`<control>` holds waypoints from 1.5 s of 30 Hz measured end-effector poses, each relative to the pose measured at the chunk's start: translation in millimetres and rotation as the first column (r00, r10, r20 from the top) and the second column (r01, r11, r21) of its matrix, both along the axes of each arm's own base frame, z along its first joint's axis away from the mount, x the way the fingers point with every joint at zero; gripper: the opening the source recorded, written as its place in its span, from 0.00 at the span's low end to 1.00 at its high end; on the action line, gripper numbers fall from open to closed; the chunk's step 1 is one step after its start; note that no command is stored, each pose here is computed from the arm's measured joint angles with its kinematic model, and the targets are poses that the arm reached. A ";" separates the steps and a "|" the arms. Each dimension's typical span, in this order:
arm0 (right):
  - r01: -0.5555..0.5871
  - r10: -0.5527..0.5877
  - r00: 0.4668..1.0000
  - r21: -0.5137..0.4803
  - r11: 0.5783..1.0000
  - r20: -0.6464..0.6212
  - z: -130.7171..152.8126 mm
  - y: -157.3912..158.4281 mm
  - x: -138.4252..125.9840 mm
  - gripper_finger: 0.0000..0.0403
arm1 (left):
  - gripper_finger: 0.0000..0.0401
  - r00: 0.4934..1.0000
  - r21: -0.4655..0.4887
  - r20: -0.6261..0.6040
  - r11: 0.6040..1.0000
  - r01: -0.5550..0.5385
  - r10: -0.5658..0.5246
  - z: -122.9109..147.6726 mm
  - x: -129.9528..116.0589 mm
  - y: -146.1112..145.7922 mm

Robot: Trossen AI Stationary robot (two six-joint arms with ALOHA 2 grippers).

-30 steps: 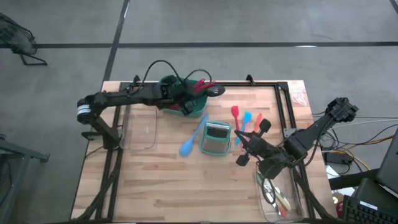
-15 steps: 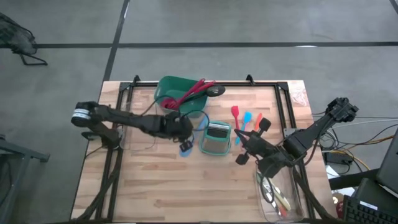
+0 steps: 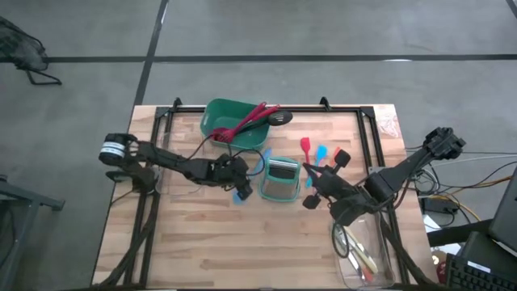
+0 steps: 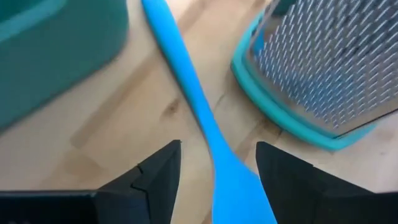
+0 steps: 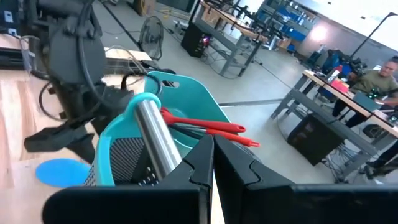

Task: Pick & Place Kitchen Items
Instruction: Put the blue spoon into the green bin

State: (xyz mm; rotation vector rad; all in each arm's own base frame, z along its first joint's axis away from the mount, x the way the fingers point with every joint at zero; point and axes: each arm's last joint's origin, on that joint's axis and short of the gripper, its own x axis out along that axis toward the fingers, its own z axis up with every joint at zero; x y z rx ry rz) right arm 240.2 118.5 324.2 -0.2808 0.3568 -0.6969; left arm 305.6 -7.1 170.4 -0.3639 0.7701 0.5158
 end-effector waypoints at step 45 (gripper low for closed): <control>0.003 -0.004 1.000 -0.020 1.000 -0.026 -2.0 -1.8 1.8 0.02 | 0.11 0.999 0.011 -0.044 1.000 0.027 -0.026 -30.9 23.1 -9.5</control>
